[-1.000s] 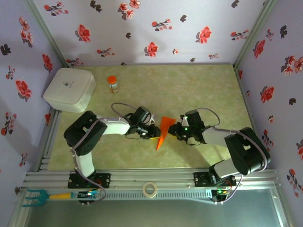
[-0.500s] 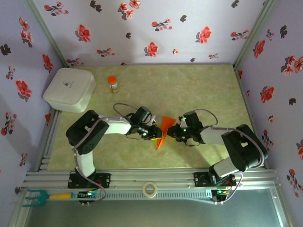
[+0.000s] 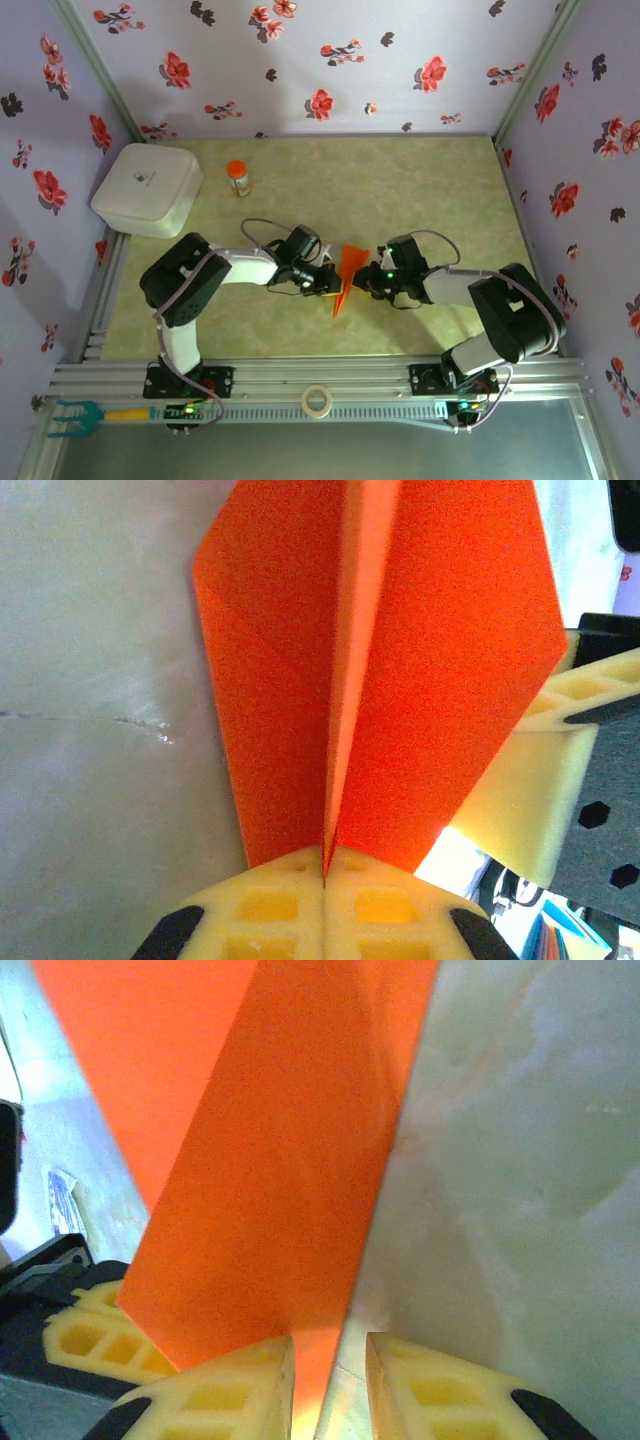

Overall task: Fold a paper plane with a square sheet of paper (pick it up from the middle)
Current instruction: Move the paper plane to the center of the table.

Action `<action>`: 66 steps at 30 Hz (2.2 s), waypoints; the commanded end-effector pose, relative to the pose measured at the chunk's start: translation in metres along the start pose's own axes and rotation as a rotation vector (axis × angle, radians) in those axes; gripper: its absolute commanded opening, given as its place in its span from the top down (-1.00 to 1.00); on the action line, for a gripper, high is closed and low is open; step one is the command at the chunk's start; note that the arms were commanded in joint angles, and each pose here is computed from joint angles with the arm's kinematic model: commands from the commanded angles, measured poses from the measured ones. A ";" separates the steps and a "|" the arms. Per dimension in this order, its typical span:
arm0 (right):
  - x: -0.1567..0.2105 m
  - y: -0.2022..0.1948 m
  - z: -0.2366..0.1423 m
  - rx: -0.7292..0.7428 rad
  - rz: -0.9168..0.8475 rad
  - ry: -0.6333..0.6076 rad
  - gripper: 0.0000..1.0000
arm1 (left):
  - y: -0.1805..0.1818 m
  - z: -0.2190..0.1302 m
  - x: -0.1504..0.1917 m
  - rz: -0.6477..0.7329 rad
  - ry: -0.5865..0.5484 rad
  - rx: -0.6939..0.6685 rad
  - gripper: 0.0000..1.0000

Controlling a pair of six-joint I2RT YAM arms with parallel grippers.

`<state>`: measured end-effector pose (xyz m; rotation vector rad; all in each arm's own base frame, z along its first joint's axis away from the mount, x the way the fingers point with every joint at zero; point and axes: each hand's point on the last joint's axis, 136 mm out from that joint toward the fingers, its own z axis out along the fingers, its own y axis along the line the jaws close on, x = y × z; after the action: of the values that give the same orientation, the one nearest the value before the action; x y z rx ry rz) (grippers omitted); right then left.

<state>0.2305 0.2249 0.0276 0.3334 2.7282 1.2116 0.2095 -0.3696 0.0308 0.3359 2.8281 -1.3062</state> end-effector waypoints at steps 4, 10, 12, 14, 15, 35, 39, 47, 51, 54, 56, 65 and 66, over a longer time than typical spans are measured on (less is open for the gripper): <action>-0.014 0.007 -0.023 0.069 -0.070 -0.111 0.48 | 0.000 -0.045 -0.025 0.109 -0.198 -0.269 0.99; -0.019 0.008 -0.031 0.089 -0.079 -0.146 0.47 | 0.029 -0.083 -0.030 0.111 -0.268 -0.621 1.00; -0.019 0.007 -0.031 0.092 -0.076 -0.147 0.47 | 0.032 -0.086 -0.030 0.102 -0.274 -0.647 1.00; -0.020 0.006 -0.031 0.096 -0.071 -0.153 0.47 | 0.034 -0.088 -0.030 0.093 -0.275 -0.668 1.00; -0.020 0.006 -0.031 0.097 -0.070 -0.155 0.47 | 0.033 -0.089 -0.031 0.094 -0.278 -0.674 1.00; -0.023 0.019 -0.043 0.107 -0.064 -0.160 0.46 | 0.038 -0.100 -0.027 0.068 -0.327 -0.779 1.00; -0.021 0.017 -0.042 0.098 -0.054 -0.164 0.46 | 0.039 -0.099 -0.026 0.074 -0.315 -0.787 1.00; -0.022 0.016 -0.035 0.084 -0.046 -0.149 0.46 | 0.041 -0.095 -0.027 0.102 -0.297 -0.822 1.00; -0.023 0.017 -0.035 0.081 -0.050 -0.155 0.46 | 0.039 -0.094 -0.029 0.116 -0.291 -0.830 1.00; -0.023 0.017 -0.036 0.086 -0.058 -0.156 0.46 | 0.039 -0.090 -0.028 0.117 -0.281 -0.834 1.00; -0.023 0.017 -0.036 0.086 -0.058 -0.159 0.46 | 0.039 -0.088 -0.027 0.114 -0.277 -0.830 1.00; -0.024 0.014 -0.036 0.086 -0.053 -0.171 0.46 | 0.034 -0.082 -0.024 0.128 -0.271 -0.843 0.96; -0.024 0.015 -0.035 0.083 -0.054 -0.171 0.46 | 0.034 -0.081 -0.024 0.127 -0.269 -0.847 0.95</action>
<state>0.2446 0.2019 0.0613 0.3411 2.6535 1.0020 0.2440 -0.2939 0.0600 0.2671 2.7531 -0.1214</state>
